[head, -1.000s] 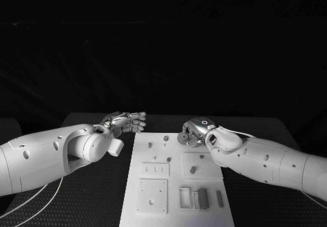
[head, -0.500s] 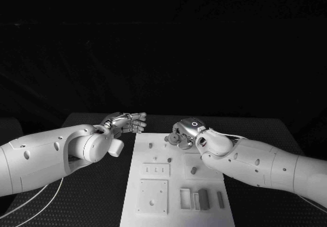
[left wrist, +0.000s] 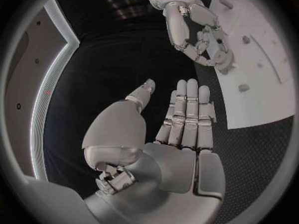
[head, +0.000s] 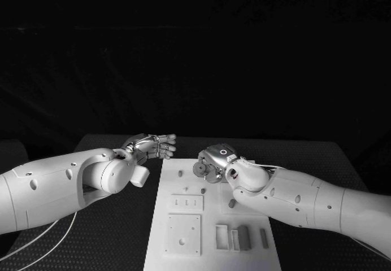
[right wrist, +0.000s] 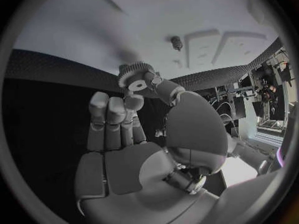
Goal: Assemble the parts on the task board
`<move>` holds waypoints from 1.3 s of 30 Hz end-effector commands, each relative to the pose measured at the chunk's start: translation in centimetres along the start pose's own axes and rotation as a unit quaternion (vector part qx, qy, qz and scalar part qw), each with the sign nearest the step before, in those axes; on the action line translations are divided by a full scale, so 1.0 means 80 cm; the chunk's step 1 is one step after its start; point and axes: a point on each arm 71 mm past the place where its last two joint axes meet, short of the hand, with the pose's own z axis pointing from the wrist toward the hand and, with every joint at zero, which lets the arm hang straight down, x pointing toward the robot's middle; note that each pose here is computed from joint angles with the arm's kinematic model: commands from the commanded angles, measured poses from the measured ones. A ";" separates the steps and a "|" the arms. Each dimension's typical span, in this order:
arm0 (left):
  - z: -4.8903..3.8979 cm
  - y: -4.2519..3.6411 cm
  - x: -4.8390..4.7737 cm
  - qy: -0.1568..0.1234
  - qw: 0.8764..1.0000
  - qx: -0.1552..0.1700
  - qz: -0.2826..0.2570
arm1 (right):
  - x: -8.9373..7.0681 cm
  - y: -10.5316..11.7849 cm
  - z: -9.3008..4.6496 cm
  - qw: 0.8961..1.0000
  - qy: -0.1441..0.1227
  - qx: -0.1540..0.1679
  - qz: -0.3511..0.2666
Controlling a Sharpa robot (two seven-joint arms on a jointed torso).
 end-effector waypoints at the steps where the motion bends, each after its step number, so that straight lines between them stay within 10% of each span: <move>1: 0.001 -0.0022 0.005 0.008 1.000 0.005 0.001 | 0.002 0.006 0.000 1.000 0.001 -0.004 -0.007; 39: 0.003 -0.0026 0.010 0.014 1.000 0.004 0.001 | 0.022 0.019 0.008 1.000 0.025 -0.003 -0.012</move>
